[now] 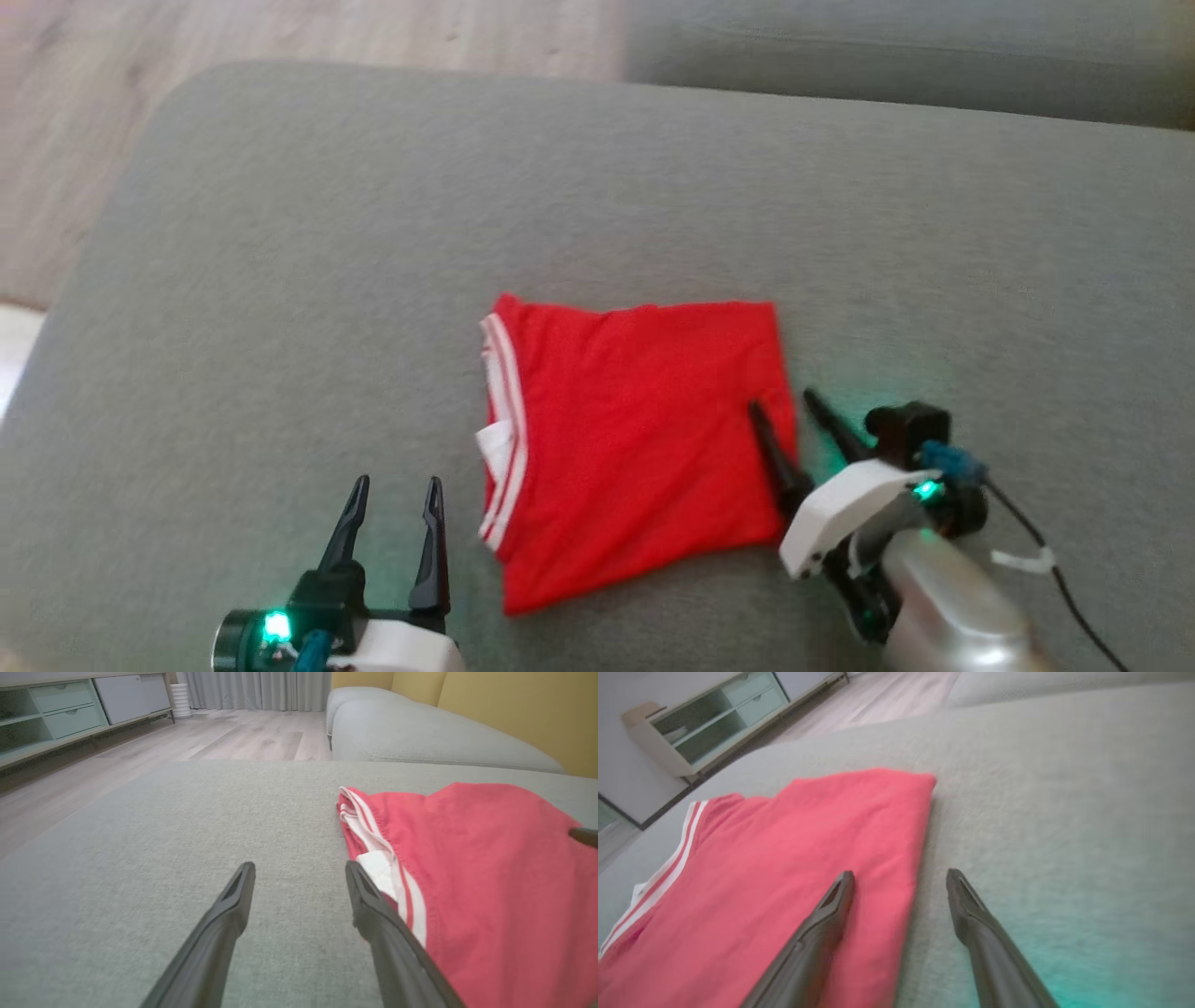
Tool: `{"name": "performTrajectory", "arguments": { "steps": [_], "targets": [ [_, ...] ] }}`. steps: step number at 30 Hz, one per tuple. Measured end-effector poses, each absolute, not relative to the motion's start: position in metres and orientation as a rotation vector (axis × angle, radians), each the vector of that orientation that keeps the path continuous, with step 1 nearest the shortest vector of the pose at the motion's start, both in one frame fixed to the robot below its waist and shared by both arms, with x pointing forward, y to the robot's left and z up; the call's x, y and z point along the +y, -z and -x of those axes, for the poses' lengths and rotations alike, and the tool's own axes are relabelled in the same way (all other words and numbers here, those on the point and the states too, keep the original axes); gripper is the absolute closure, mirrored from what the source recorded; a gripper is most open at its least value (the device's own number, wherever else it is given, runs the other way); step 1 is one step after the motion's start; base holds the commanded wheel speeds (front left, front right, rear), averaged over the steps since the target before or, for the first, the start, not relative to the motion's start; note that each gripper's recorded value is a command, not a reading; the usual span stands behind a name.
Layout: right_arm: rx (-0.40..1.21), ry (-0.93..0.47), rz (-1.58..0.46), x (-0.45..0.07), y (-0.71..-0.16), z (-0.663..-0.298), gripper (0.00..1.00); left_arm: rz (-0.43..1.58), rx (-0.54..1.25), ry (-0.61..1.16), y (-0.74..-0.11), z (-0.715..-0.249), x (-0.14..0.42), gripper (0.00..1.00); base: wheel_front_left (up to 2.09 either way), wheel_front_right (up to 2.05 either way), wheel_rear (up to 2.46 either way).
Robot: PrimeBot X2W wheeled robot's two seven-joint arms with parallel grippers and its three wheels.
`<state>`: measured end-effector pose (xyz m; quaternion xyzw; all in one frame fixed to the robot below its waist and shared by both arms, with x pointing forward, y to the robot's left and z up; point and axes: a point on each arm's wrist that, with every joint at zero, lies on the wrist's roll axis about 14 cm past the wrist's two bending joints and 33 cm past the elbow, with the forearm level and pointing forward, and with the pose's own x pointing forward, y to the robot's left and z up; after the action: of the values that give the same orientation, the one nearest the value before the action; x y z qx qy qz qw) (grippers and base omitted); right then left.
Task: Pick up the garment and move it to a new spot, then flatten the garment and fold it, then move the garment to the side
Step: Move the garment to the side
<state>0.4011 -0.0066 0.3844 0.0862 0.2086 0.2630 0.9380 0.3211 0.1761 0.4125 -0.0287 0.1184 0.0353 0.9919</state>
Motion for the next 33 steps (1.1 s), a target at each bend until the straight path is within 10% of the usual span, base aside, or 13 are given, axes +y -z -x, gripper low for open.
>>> {"name": "performTrajectory", "arguments": {
  "steps": [3, 5, 6, 22, 33],
  "targets": [
    [0.522, -0.589, -0.178, 0.011, -0.366, -0.388, 0.00, 0.056, 0.251, -0.117, -0.409, -0.314, 0.188, 0.00, 0.00, 0.00, 0.00],
    [0.535, -0.605, -0.174, 0.016, -0.365, -0.392, 0.85, 0.056, 0.258, -0.133, -0.407, -0.310, 0.192, 0.00, 0.00, 0.00, 0.00],
    [0.536, -0.605, -0.169, 0.016, -0.365, -0.394, 1.00, 0.057, 0.258, -0.135, -0.407, -0.310, 0.193, 0.00, 0.00, 0.00, 0.00],
    [0.468, -0.185, -0.241, -0.120, -0.372, -0.391, 1.00, 0.058, 0.230, 0.167, -0.413, -0.358, 0.107, 0.00, 0.00, 0.00, 0.00],
    [0.444, 0.193, -0.293, -0.239, -0.365, -0.320, 1.00, 0.073, 0.191, 0.577, -0.425, -0.387, -0.029, 0.00, 0.00, 0.00, 0.00]
  ]
}}
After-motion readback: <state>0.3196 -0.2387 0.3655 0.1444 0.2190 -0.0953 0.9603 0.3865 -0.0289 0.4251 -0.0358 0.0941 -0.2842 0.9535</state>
